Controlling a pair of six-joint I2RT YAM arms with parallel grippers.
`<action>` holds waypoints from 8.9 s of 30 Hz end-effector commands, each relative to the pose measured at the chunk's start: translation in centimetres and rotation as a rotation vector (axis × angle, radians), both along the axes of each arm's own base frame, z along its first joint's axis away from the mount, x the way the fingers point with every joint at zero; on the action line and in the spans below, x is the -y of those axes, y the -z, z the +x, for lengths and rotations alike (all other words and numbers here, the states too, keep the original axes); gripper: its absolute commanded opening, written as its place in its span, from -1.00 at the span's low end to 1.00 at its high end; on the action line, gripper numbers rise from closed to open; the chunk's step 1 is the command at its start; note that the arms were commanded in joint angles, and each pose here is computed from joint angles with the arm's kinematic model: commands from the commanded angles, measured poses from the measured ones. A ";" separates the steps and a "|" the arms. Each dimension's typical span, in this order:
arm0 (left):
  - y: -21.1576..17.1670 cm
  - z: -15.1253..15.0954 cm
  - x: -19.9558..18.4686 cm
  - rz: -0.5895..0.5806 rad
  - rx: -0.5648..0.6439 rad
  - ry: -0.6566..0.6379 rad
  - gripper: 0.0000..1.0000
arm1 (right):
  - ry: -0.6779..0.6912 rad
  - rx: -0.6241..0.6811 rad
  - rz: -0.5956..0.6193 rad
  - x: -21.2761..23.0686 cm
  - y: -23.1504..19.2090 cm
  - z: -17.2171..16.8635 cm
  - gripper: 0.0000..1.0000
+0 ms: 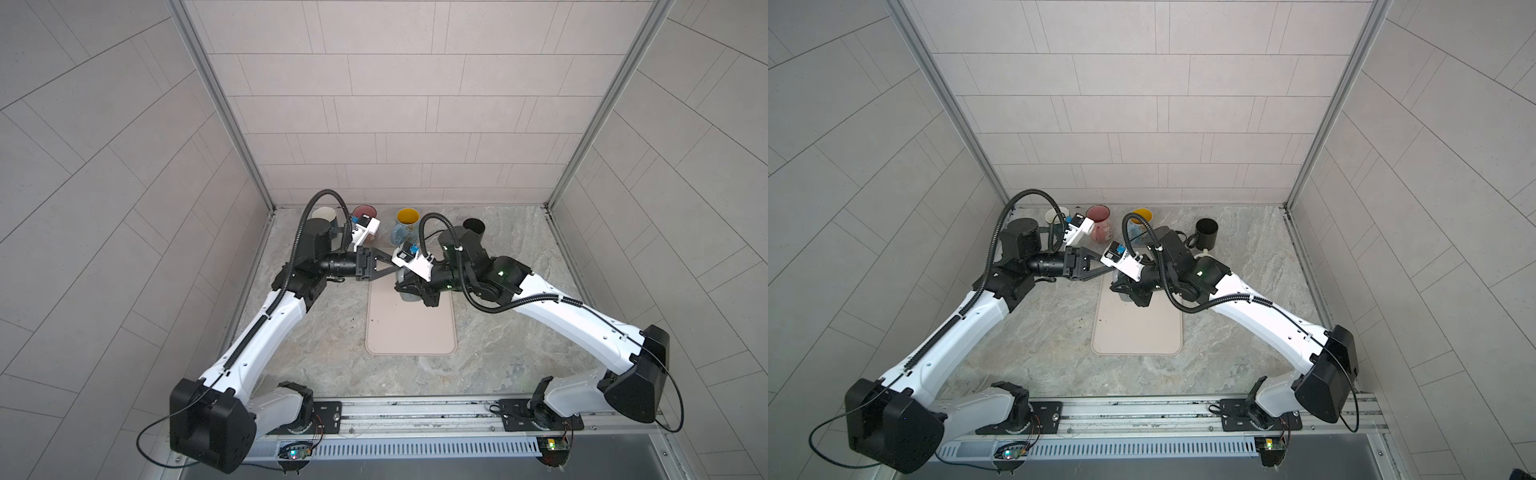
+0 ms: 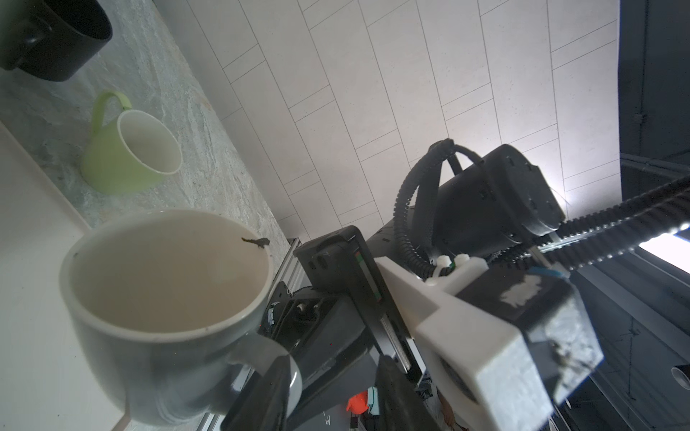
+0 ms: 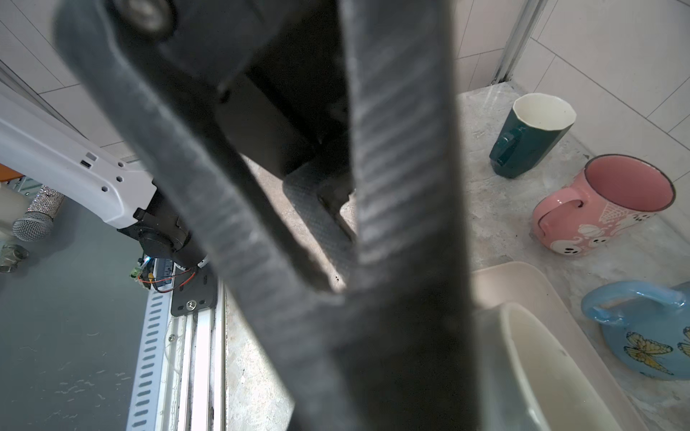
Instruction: Turn the mug right side up
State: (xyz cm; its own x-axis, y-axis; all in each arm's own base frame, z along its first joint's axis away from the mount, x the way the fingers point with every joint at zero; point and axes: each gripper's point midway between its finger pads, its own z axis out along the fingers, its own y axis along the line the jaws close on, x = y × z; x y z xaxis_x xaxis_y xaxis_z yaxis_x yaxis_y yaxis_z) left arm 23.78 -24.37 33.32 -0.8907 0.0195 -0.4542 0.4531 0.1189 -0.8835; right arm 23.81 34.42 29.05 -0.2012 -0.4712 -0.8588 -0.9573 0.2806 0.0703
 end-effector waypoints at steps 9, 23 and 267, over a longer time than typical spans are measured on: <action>2.3 -0.6 -0.3 0.117 -0.016 -0.002 -0.14 | -0.045 0.163 0.135 -1.2 -5.7 0.4 -1.00; 1.9 -0.2 0.5 0.124 -0.020 0.004 -0.14 | -0.036 0.125 0.074 -1.7 -3.9 0.9 -1.00; 21.3 6.2 1.3 0.637 -0.280 -0.097 0.05 | 0.726 -0.772 -0.229 10.1 18.8 6.2 0.99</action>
